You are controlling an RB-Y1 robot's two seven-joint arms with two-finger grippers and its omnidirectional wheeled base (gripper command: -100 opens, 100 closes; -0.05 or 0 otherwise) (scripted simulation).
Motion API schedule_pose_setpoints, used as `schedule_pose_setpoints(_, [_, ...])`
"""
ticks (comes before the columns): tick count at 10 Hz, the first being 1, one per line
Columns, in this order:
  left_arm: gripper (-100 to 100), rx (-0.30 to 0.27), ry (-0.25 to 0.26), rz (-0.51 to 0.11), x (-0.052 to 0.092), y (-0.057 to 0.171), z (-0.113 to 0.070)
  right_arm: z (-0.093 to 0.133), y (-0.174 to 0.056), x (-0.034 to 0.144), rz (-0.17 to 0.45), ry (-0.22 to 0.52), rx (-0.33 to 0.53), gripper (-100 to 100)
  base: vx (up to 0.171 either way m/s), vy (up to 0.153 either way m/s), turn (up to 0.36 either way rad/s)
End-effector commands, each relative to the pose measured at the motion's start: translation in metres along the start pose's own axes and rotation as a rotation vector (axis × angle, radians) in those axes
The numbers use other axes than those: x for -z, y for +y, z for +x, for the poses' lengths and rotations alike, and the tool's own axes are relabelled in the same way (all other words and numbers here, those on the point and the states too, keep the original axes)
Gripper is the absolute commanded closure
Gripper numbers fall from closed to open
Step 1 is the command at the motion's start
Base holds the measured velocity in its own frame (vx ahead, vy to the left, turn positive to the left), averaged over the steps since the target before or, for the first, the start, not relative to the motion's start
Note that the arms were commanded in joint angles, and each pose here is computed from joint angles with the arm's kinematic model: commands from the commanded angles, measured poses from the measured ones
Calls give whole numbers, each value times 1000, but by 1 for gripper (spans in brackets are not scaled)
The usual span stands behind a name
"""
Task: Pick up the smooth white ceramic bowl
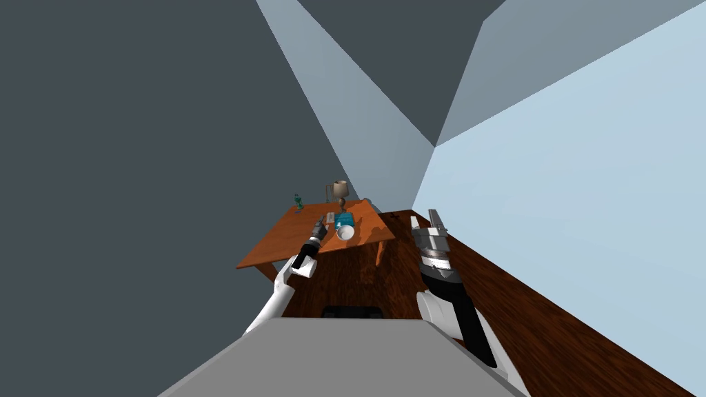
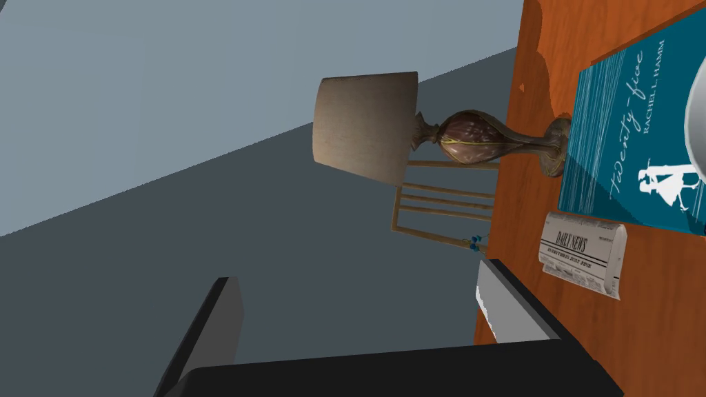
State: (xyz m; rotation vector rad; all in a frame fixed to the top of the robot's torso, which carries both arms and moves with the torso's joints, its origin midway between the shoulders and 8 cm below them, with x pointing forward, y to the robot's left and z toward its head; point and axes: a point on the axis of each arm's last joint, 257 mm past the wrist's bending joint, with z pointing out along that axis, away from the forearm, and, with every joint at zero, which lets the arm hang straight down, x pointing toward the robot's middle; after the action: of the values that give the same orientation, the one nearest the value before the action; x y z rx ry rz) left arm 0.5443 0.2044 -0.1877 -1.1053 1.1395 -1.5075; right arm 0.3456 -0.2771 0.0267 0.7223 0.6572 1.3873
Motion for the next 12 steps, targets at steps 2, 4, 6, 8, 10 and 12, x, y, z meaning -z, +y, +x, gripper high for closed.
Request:
schedule_pose_setpoints(2, [-100, 16, -17, -69, -10, 23, -7, 0, 0, 0, 0, 0, 0, 0, -25, 15, -19])
schedule_pose_setpoints(4, [-100, 32, -33, -123, -17, 42, -12, 0, 0, 0, 0, 0, 0, 0, -16, 13, -24])
schedule_pose_setpoints(6, [-100, 47, -50, -178, -23, 61, -17, 0, 0, 0, 0, 0, 0, 0, -12, 7, -23])
schedule_pose_setpoints(8, [-100, 64, -70, -234, -27, 80, -23, 0, 0, 0, 0, 0, 0, 0, -9, 5, -28])
schedule_pose_setpoints(10, [-100, 82, -83, -269, -35, 88, -26, 0, 0, 0, 0, 0, 0, 0, -2, 0, -19])
schedule_pose_setpoints(12, [-100, 101, -101, -312, -40, 99, -30, 0, 0, 0, 0, 0, 0, 0, -2, 0, -28])
